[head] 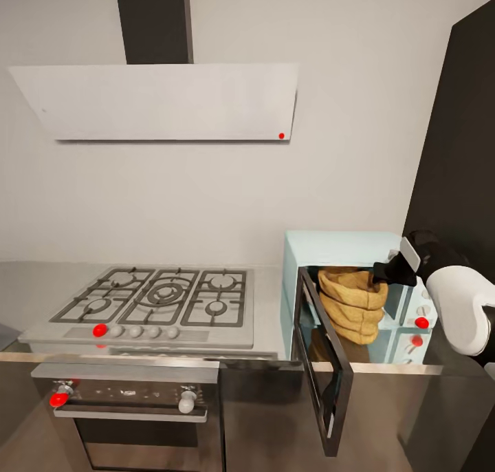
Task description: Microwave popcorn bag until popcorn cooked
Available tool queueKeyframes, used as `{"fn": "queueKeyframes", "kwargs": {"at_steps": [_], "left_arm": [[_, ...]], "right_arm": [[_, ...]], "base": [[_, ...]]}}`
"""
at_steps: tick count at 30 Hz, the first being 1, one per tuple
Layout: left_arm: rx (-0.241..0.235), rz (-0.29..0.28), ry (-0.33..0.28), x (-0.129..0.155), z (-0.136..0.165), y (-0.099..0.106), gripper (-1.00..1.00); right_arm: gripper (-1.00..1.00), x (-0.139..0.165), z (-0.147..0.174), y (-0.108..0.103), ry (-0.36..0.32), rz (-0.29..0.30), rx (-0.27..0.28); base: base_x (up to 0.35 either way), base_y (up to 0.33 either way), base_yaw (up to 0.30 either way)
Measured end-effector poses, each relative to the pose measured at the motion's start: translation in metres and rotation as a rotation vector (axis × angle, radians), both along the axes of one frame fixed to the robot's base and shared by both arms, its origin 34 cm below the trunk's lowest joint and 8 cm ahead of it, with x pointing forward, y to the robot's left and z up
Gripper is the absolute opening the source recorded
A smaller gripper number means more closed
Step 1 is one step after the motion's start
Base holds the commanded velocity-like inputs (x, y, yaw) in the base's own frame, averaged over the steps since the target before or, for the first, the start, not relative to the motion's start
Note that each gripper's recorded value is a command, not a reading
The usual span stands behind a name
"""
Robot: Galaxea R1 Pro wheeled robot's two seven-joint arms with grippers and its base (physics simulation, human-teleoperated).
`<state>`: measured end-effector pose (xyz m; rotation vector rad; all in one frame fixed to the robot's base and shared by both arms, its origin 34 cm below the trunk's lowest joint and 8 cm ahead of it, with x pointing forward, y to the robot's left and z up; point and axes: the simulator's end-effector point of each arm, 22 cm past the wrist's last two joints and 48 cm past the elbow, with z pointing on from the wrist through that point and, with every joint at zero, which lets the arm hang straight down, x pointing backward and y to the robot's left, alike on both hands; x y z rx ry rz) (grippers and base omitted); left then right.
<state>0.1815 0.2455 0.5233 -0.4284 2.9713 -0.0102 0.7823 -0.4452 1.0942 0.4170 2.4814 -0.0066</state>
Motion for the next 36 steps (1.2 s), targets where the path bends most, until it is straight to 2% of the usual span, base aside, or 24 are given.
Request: {"fn": "queueKeyframes", "kwargs": {"at_steps": [4,7,17,30,32,36], "left_arm": [[0.001,0.000,0.000,0.000,0.000,0.000,1.00],[0.001,0.007,-0.002,0.001,0.000,0.001,1.00],[0.001,0.009,-0.003,0.001,0.000,0.001,1.00],[0.001,0.008,-0.003,0.001,0.000,0.001,1.00],[0.001,0.008,-0.003,0.001,0.000,0.001,1.00],[0.001,0.008,-0.003,0.001,0.000,0.001,1.00]], "right_arm": [[-1.00,0.000,0.000,0.000,-0.001,0.000,-0.001],[-1.00,-0.001,-0.002,-0.008,-0.005,-0.004,-0.001],[-1.00,0.010,0.010,0.021,-0.027,0.023,-0.002],[-1.00,0.010,0.005,0.020,-0.029,0.023,-0.003],[-1.00,0.015,0.007,0.019,-0.053,0.022,-0.007],[-1.00,0.017,-0.008,0.020,-0.058,0.026,-0.013]], "base": [[0.000,0.000,0.000],[0.000,0.000,0.000],[0.018,0.000,0.000],[0.057,0.000,0.000],[0.016,0.000,0.000],[0.002,0.000,0.000]]}}
